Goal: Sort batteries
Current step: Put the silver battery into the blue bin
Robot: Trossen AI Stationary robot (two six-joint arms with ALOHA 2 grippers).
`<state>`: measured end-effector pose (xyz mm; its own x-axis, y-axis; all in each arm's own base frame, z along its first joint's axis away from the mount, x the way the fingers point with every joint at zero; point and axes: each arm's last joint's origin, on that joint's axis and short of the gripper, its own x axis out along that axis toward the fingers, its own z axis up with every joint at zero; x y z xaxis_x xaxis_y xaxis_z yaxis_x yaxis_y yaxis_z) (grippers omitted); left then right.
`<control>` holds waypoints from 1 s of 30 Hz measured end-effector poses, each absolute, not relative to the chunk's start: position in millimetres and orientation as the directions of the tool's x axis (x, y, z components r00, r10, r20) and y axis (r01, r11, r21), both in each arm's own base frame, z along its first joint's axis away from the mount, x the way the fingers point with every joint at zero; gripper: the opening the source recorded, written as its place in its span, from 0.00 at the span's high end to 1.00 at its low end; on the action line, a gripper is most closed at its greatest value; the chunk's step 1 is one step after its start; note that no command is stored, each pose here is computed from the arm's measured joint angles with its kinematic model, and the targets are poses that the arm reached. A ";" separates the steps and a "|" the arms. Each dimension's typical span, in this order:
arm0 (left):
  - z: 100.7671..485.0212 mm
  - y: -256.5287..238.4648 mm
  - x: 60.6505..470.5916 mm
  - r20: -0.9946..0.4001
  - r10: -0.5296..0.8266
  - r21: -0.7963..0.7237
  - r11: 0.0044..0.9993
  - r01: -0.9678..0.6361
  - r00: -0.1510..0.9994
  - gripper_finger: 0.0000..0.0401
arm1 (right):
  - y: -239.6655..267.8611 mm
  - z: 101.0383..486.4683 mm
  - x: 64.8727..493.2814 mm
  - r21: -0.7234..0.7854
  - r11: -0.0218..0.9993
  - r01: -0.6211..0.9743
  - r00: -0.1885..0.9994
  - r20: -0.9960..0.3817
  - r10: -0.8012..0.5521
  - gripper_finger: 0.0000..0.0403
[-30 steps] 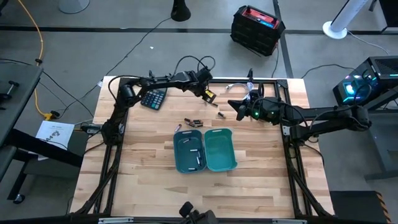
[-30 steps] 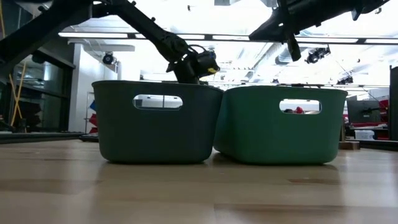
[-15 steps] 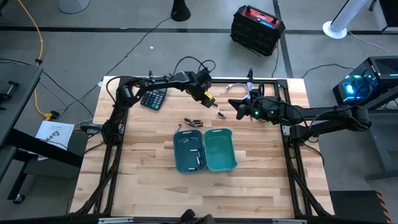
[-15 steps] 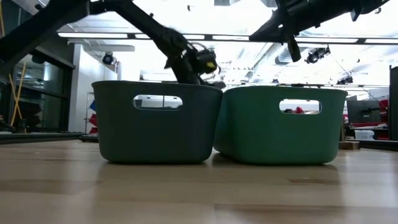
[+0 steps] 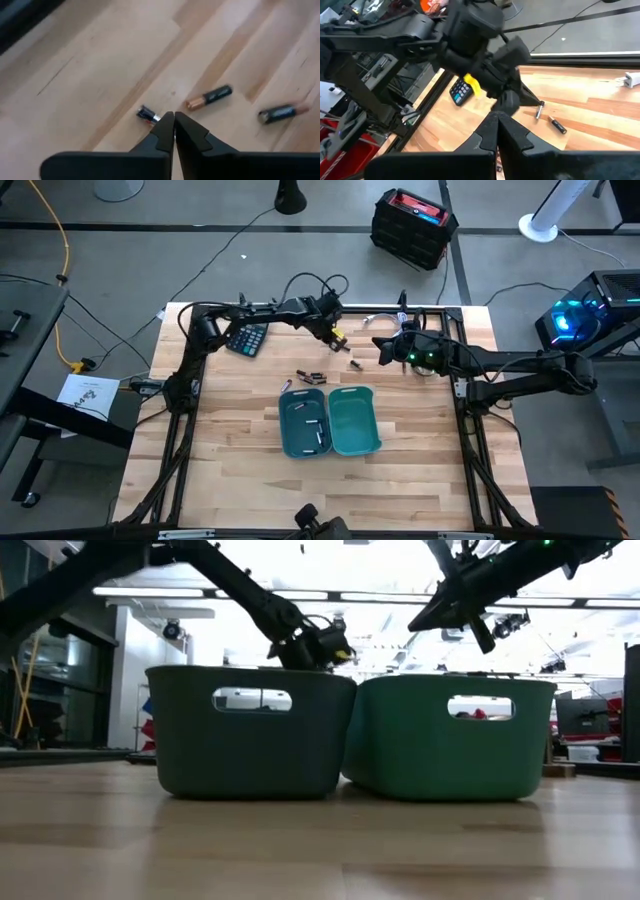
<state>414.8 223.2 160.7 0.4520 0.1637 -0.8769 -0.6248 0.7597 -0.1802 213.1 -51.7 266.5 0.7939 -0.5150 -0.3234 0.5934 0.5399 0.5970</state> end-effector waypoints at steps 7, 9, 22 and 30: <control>178.3 225.3 418.8 -0.863 0.105 -0.133 0.897 -0.423 0.494 1.00 | -51.1 266.4 213.4 0.620 0.531 0.577 0.806 -0.326 -0.495 1.00; 182.2 225.9 420.3 -0.853 0.083 -0.106 0.939 -0.328 0.515 1.00 | -50.5 266.3 213.6 0.623 0.534 0.571 0.811 -0.328 -0.484 1.00; 180.6 216.0 467.5 -0.669 0.205 -0.367 0.745 -0.557 0.715 1.00 | -50.0 266.9 213.9 0.657 0.507 0.558 0.816 -0.323 -0.480 1.00; 162.6 199.6 472.6 -0.715 0.410 -0.291 0.562 -0.774 0.566 1.00 | -50.0 267.0 213.9 0.665 0.499 0.556 0.816 -0.322 -0.480 1.00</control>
